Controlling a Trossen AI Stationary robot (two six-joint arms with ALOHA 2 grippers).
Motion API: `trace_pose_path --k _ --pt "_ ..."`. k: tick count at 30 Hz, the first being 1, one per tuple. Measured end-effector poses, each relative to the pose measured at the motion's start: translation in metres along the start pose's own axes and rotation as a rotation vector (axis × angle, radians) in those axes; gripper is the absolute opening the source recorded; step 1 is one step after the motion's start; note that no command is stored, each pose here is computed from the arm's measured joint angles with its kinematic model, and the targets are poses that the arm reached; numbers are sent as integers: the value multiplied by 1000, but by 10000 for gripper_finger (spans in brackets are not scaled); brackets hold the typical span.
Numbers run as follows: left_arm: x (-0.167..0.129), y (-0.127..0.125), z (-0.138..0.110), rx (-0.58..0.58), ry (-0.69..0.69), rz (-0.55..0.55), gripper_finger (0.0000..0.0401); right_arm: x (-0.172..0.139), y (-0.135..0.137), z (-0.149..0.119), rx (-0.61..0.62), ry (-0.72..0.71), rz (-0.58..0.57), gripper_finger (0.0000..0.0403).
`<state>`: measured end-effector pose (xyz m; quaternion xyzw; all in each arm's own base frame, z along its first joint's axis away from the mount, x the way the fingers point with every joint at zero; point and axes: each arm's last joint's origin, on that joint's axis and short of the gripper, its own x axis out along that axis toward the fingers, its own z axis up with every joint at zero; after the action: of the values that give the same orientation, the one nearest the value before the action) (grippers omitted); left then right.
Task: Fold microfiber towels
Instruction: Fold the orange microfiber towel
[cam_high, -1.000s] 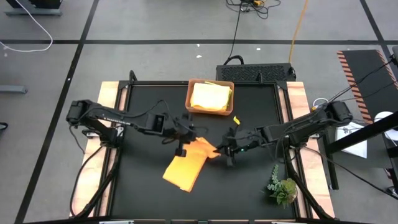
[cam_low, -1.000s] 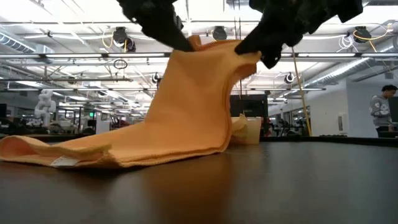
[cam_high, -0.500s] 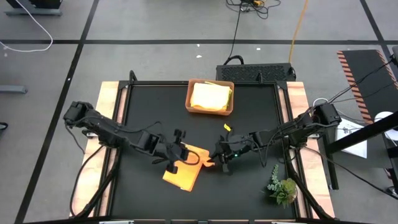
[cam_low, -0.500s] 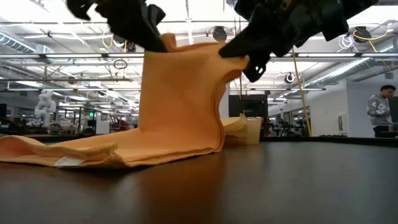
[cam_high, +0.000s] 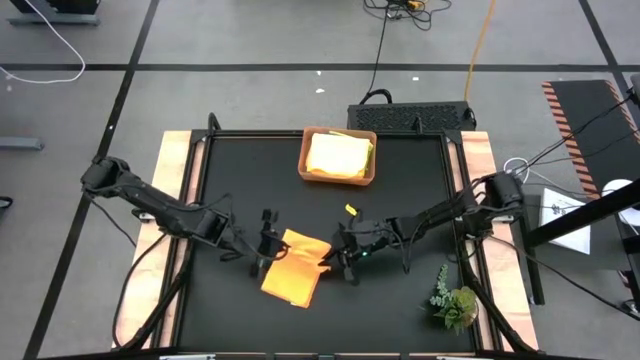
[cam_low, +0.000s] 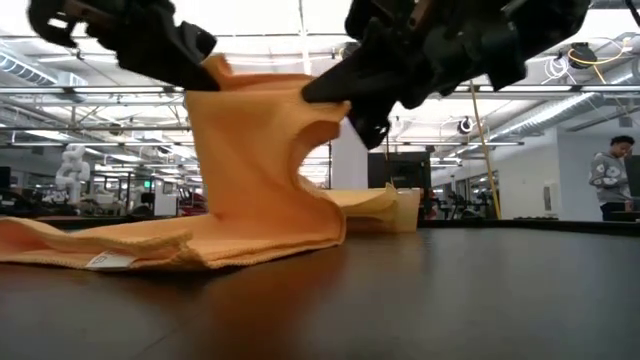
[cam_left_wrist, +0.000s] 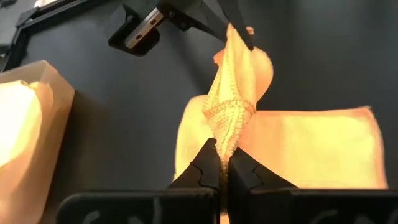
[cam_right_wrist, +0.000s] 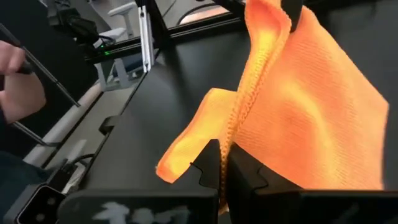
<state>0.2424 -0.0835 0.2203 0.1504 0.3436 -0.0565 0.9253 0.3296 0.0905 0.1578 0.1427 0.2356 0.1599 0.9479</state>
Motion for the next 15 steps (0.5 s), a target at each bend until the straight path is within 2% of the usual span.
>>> trace_pose_path --k 8,15 --pt "6 -26 -25 -42 -35 -81 2 17 4 -1 -3 23 46 0" --pt "4 -46 -34 -29 -88 -118 3 25 7 -8 31 26 92 2"
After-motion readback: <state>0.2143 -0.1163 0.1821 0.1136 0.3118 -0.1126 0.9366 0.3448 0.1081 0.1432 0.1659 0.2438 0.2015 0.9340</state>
